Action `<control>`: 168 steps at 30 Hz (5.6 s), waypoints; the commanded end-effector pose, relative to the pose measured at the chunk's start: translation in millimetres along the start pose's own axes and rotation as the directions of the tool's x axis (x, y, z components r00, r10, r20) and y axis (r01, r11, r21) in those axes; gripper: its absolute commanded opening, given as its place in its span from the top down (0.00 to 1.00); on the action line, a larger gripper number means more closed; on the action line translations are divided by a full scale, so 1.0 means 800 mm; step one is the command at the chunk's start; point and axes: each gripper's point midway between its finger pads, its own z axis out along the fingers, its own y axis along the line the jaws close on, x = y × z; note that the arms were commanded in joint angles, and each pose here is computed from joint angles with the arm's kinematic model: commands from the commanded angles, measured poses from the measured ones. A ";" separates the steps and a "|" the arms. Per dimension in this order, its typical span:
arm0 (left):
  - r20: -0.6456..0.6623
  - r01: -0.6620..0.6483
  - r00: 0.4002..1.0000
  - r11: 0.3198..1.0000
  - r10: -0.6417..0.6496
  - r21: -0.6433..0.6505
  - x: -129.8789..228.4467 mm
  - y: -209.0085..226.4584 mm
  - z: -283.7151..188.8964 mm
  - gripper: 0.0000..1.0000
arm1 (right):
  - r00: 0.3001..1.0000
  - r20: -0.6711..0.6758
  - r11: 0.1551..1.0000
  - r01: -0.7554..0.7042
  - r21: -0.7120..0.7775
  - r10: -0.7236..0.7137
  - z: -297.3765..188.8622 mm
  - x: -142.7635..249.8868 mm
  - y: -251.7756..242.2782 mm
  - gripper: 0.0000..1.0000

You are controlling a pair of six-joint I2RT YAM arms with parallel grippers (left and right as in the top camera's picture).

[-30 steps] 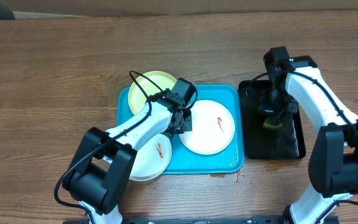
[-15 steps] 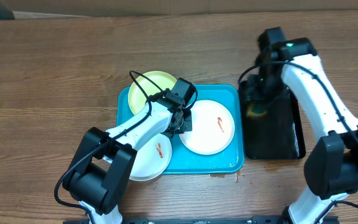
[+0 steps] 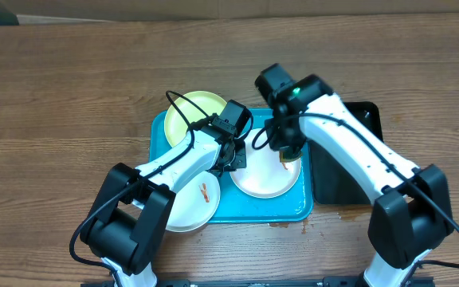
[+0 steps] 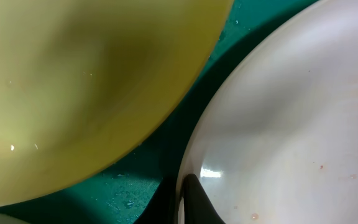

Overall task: Clean dirty plates on tray and stack at the side
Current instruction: 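Scrub the white plate held by the left gripper with the sponge, then return the sponge to the black tray and release it, right gripper, then lift the white plate with the left gripper and carry it left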

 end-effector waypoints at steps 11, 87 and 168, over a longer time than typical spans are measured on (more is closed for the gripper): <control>-0.023 0.001 1.000 0.999 -0.003 -0.046 0.011 0.012 0.011 0.95 | 0.996 0.086 0.996 -0.026 0.083 0.019 0.075 0.009 -0.011 0.96; -0.053 0.003 0.999 1.000 -0.003 -0.001 0.017 0.002 0.011 0.65 | 0.896 -0.102 0.880 -0.443 -0.174 0.431 0.085 0.008 -0.196 0.51; 0.656 -0.230 0.305 0.722 0.690 -0.653 -0.017 -0.273 -0.330 0.96 | 0.747 0.024 0.740 -0.653 -0.163 0.664 -0.004 -0.020 -0.348 0.00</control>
